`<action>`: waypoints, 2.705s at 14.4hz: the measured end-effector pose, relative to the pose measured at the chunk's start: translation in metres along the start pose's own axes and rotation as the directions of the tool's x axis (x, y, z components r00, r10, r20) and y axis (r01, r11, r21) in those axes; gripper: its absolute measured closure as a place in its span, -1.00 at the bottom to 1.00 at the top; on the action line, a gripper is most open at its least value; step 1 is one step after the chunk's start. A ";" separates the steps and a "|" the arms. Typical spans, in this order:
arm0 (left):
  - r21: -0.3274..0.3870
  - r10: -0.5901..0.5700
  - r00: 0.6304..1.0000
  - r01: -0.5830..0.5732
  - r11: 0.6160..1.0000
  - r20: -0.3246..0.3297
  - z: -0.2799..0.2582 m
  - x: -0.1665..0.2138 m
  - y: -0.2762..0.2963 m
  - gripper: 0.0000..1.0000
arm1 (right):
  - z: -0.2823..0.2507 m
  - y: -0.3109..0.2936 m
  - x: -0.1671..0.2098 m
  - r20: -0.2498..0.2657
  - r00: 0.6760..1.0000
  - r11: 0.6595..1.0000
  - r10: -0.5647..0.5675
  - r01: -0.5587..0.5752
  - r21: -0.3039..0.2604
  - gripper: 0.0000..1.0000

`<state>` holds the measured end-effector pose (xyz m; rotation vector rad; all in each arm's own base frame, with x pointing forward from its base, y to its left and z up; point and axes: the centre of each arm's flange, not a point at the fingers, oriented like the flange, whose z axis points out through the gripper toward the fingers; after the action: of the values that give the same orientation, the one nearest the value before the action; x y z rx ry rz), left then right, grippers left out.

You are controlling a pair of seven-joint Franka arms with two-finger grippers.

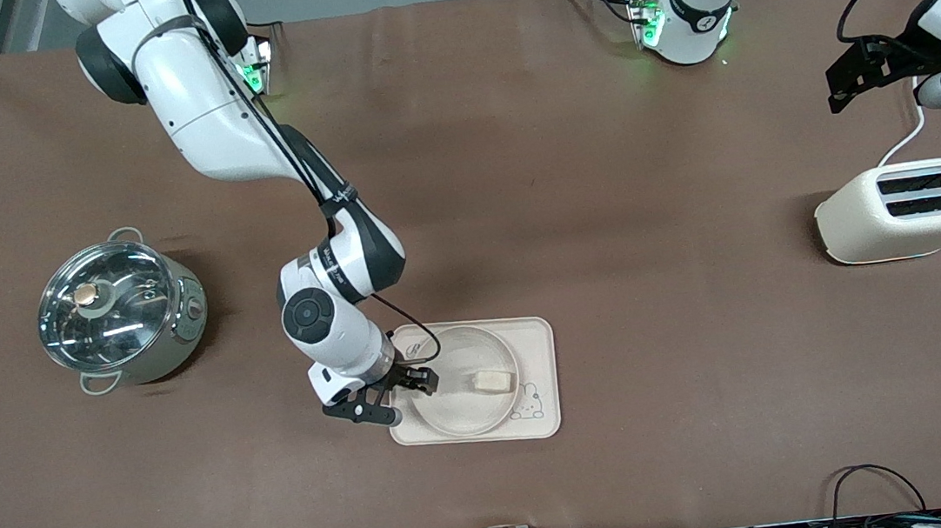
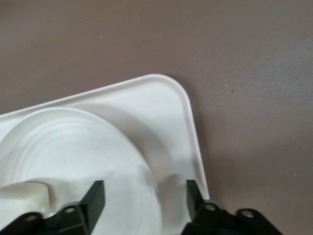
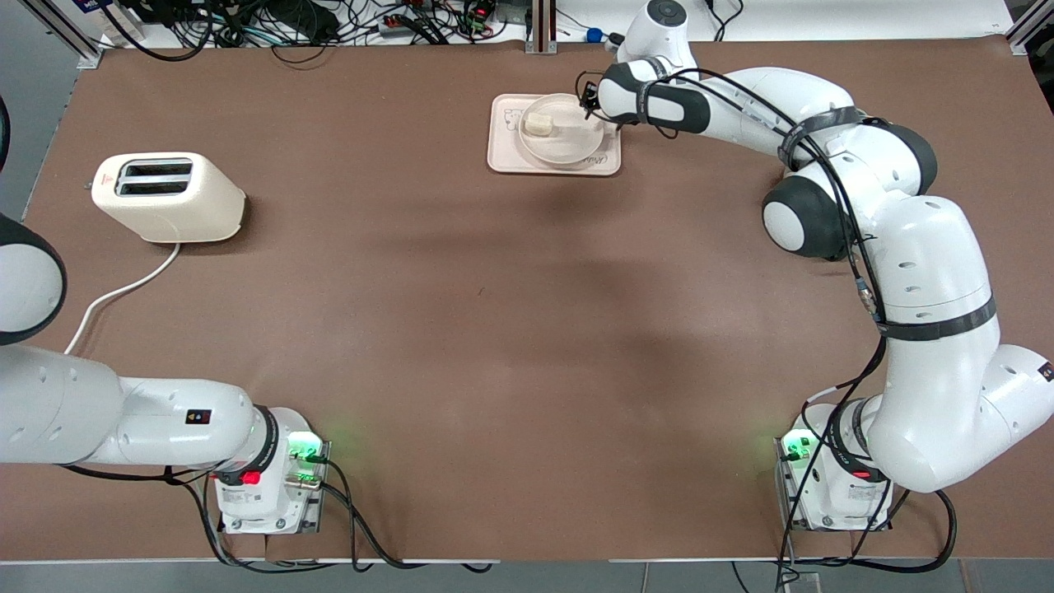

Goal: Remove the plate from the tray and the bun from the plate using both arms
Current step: 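Grasp the plate rim with the right gripper and lift it, then carry the plate off the tray and set it on the table, then release the plate with the right gripper while the left gripper reaches the bun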

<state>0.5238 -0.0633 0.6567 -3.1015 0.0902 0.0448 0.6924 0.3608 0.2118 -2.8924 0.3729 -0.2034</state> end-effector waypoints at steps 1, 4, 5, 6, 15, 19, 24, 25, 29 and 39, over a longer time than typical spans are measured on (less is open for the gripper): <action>0.000 0.000 1.000 0.000 1.000 0.004 0.000 -0.001 0.000 -1.00 | 0.001 -0.003 -0.003 0.002 1.000 1.000 -0.005 0.005 0.000 -0.16; 0.001 0.000 1.000 0.000 1.000 0.014 0.001 -0.002 0.000 -1.00 | 0.007 -0.005 -0.008 0.010 1.000 1.000 -0.014 0.014 -0.005 0.27; 0.001 0.000 1.000 0.000 1.000 0.015 0.001 -0.002 0.000 -1.00 | 0.009 -0.004 -0.009 0.011 1.000 1.000 -0.016 0.016 -0.007 0.43; 0.001 0.000 1.000 0.000 1.000 0.016 0.001 -0.002 0.000 -1.00 | 0.011 -0.004 -0.009 0.010 1.000 1.000 -0.016 0.017 -0.007 0.65; 0.001 0.001 1.000 -0.001 1.000 0.020 0.000 -0.003 0.000 -1.00 | -0.013 -0.019 -0.020 -0.008 0.999 0.999 -0.036 0.036 0.027 0.93; 0.002 0.001 1.000 -0.001 1.000 0.021 -0.001 -0.004 0.000 -1.00 | -0.059 -0.009 -0.066 -0.023 0.999 0.997 -0.046 0.047 0.053 0.93; 0.002 0.001 1.000 -0.001 1.000 0.021 -0.001 -0.004 0.000 -1.00 | -0.060 0.040 -0.179 0.014 0.995 0.995 -0.096 0.095 0.034 0.93; 0.002 0.001 1.000 -0.001 1.000 0.021 -0.001 -0.004 0.000 -1.00 | -0.052 0.053 -0.202 0.001 0.994 0.993 -0.109 0.109 0.035 0.93; 0.002 0.001 1.000 -0.001 1.000 0.021 -0.001 -0.004 0.000 -1.00 | -0.032 0.063 -0.260 0.015 0.992 0.992 -0.124 0.124 0.022 0.93; 0.000 0.002 1.000 -0.002 1.000 0.021 -0.001 -0.004 0.001 -1.00 | -0.042 0.049 -0.274 0.023 1.000 1.000 0.016 -0.016 0.013 -0.26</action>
<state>0.5202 -0.0641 0.6577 -3.1006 0.0924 0.0770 0.4112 0.3791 0.2117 -2.8751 0.3889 -0.1689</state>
